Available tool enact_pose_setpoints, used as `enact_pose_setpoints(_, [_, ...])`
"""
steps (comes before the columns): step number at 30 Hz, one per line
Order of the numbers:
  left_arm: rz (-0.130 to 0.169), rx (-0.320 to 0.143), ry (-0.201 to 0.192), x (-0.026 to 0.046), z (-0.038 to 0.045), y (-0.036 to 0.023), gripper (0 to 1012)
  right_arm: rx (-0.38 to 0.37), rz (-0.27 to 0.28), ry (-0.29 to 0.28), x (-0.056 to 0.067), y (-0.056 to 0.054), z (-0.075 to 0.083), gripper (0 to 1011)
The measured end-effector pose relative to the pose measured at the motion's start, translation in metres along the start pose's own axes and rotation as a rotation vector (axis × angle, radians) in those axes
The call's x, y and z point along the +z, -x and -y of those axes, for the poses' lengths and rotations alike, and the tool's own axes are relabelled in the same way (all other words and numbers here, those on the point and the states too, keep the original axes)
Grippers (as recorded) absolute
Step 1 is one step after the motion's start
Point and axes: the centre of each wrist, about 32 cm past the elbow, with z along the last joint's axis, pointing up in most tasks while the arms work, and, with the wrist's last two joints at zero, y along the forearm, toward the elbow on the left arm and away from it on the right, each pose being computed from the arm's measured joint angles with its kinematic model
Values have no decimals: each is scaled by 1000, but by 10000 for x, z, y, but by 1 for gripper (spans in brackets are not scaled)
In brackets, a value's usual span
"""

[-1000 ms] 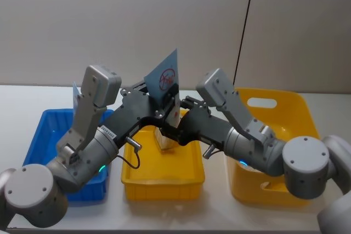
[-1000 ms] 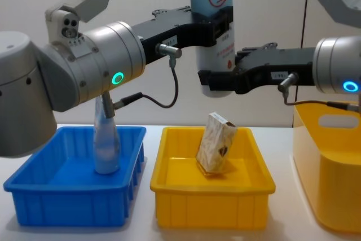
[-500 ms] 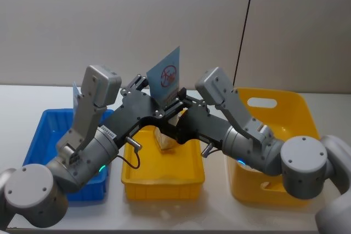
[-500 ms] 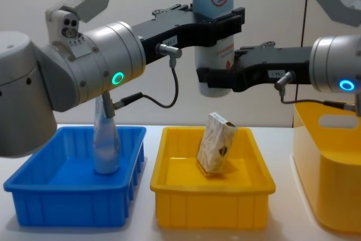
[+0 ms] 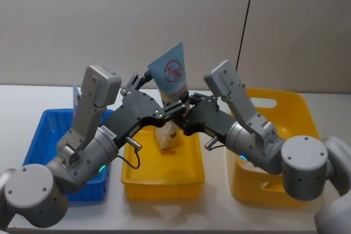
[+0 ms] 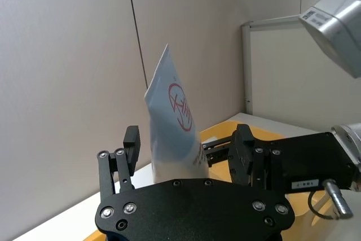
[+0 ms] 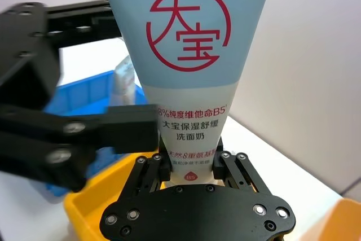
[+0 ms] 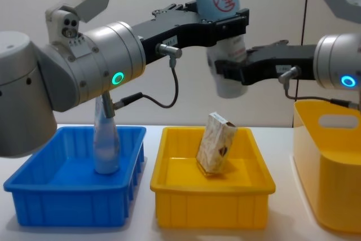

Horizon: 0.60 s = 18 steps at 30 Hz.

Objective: Bimanual collaborative sorting of washing and personal care products

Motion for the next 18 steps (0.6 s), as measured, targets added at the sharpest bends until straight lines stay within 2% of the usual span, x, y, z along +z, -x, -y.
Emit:
enact_pose_setpoints(14, [0,0,0,0,0,0,1001,-191,-83,48,3,-36,-5,226])
enact_pose_setpoints(16, [0,0,0,0,0,0,1001,-201,-85,50,2,-38,-5,206])
enact_pose_setpoints(18, [0,0,0,0,0,0,1001,-247,-101,58,-2,-46,-8,184])
